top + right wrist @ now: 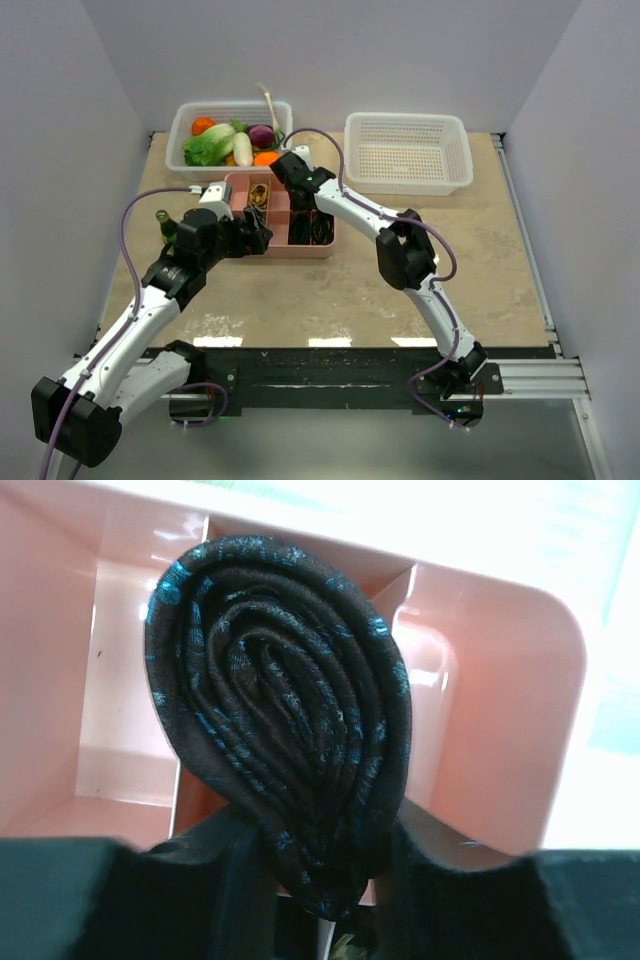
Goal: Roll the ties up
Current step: Place the tie in the storage box.
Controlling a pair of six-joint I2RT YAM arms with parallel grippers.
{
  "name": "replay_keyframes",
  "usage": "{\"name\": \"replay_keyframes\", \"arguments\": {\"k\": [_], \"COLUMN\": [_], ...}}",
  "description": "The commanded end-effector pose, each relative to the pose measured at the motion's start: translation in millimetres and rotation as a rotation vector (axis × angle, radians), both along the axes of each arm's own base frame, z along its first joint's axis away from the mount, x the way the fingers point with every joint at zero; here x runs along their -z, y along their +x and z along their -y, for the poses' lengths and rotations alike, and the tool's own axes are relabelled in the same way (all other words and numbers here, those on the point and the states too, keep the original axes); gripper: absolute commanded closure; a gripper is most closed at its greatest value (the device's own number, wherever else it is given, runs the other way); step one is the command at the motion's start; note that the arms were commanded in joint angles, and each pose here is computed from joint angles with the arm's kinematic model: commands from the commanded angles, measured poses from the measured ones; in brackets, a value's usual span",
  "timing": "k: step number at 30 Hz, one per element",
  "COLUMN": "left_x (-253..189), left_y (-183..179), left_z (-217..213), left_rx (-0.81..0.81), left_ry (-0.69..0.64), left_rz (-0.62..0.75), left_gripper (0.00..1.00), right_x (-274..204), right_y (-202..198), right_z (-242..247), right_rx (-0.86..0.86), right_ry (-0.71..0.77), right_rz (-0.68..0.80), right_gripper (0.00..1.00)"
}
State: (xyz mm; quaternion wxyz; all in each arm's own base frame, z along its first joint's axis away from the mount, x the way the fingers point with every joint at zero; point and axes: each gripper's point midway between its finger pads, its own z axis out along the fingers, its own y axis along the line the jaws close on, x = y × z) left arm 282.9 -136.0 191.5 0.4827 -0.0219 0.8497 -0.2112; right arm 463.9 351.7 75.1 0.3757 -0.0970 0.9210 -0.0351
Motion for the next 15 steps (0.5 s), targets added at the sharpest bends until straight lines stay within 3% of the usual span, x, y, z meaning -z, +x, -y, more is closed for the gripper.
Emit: {"name": "replay_keyframes", "arguments": {"k": [1,6,15], "left_x": [-9,-6,-4], "left_y": [10,15,23], "left_z": [-5,-6,-6], "left_rx": [-0.05,-0.063,-0.079], "left_ry": [0.017,0.027,0.032], "left_rz": [0.02,0.009,0.003], "left_gripper": [0.0,0.0,0.0], "right_x": [38,36,-7], "right_y": [-38,-41,-43], "right_z": [6,5,-6], "right_rx": [-0.068,-0.076,-0.11], "right_ry": [-0.092,-0.075,0.035], "right_rz": [-0.18,-0.191,-0.145], "right_gripper": [0.56,0.39,0.21]}}
